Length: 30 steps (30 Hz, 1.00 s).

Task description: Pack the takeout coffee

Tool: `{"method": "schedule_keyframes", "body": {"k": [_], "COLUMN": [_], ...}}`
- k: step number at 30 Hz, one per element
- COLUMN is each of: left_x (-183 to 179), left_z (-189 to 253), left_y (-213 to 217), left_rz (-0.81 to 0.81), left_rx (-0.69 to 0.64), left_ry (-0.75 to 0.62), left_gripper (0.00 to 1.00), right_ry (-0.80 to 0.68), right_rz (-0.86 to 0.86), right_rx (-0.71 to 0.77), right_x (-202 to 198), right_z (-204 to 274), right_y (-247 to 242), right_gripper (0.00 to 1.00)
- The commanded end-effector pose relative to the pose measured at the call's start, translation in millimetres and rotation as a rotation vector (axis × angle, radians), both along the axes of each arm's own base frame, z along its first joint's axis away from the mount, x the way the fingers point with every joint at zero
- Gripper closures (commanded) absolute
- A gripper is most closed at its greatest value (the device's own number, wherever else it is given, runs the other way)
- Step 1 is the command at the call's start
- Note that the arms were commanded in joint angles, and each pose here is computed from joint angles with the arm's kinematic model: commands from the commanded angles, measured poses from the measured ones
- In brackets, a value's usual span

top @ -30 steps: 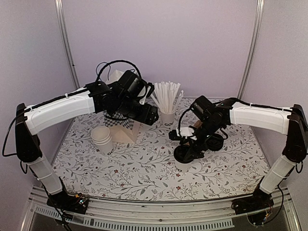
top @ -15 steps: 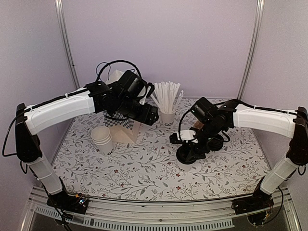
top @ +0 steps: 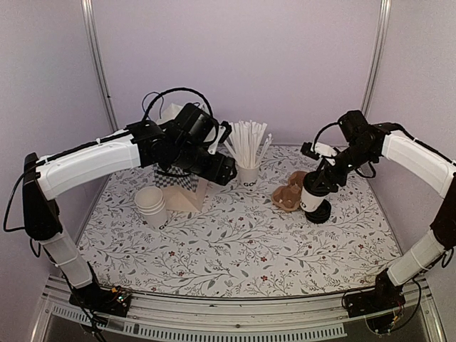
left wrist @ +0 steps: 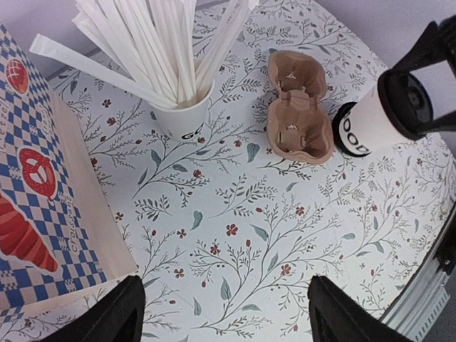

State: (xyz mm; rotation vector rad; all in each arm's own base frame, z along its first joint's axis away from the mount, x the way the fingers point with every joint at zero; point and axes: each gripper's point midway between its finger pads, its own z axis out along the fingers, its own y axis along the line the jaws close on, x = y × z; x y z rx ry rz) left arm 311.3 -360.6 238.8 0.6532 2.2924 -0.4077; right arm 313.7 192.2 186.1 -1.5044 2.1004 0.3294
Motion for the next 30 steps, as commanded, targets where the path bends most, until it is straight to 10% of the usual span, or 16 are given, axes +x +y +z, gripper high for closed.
{"method": "schedule_keyframes", "body": {"k": [1, 30], "left_x": [1, -30], "left_z": [15, 85], "left_y": [-7, 31], "left_rz": [-0.043, -0.073], "left_rx": [-0.036, -0.12], "left_ry": [-0.037, -0.154], "left_gripper": [0.19, 0.2], "right_ry": [-0.037, 0.02], "right_rz": [-0.177, -0.755], "right_rx": [0.034, 0.002], "right_x": [24, 99], "right_z": [27, -45], "right_y": [-50, -214], "right_gripper": [0.32, 0.28]}}
